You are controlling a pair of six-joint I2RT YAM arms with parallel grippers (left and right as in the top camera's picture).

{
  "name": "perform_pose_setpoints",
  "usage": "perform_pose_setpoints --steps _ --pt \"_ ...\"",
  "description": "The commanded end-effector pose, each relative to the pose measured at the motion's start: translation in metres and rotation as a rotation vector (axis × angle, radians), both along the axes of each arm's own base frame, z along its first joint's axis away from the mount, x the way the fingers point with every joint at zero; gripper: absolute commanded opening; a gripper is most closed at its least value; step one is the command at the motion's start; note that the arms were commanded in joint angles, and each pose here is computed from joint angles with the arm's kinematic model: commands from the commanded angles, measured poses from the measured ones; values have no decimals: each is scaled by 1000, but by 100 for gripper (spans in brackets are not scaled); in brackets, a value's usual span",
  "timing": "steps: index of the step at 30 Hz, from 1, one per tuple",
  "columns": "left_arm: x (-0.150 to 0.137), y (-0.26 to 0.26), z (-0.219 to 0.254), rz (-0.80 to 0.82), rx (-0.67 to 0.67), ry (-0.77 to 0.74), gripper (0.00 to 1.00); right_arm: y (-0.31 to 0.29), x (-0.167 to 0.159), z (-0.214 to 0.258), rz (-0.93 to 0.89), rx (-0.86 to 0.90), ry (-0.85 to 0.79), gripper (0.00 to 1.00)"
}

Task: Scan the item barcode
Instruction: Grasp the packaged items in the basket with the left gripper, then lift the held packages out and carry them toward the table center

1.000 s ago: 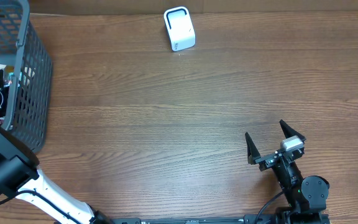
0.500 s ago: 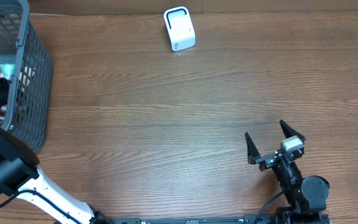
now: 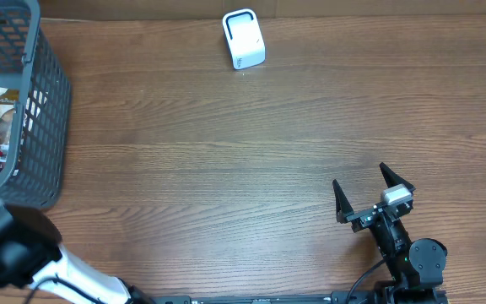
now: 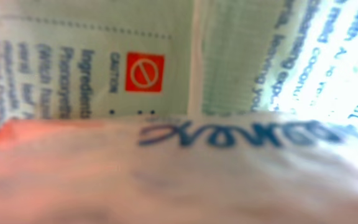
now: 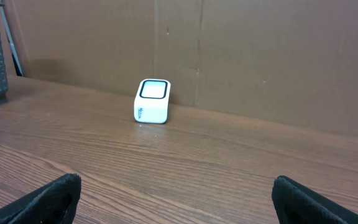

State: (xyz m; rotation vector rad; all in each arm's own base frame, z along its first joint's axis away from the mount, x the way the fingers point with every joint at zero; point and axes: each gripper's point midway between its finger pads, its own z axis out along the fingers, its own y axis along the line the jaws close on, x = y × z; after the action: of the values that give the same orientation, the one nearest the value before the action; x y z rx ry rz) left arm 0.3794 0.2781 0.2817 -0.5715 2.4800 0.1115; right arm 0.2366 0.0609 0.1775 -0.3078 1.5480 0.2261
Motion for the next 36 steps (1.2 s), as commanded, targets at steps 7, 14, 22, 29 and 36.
perform_pose_setpoints --steps 7,14,22,29,36 --pt "-29 -98 147 -34 59 -348 55 -1 1 -2 -7 7 0 100" --pt "-41 -201 156 -237 34 -317 55 -1 1 -2 -7 7 0 100" --pt "-47 -304 110 -499 -48 -136 52 -1 1 -2 -7 7 -1 100" --pt "-49 -372 44 -645 -33 42 52 -1 1 -2 -7 7 -1 100" --pt "-51 -447 -39 -752 -70 121 51 -1 1 -2 -7 7 0 100"
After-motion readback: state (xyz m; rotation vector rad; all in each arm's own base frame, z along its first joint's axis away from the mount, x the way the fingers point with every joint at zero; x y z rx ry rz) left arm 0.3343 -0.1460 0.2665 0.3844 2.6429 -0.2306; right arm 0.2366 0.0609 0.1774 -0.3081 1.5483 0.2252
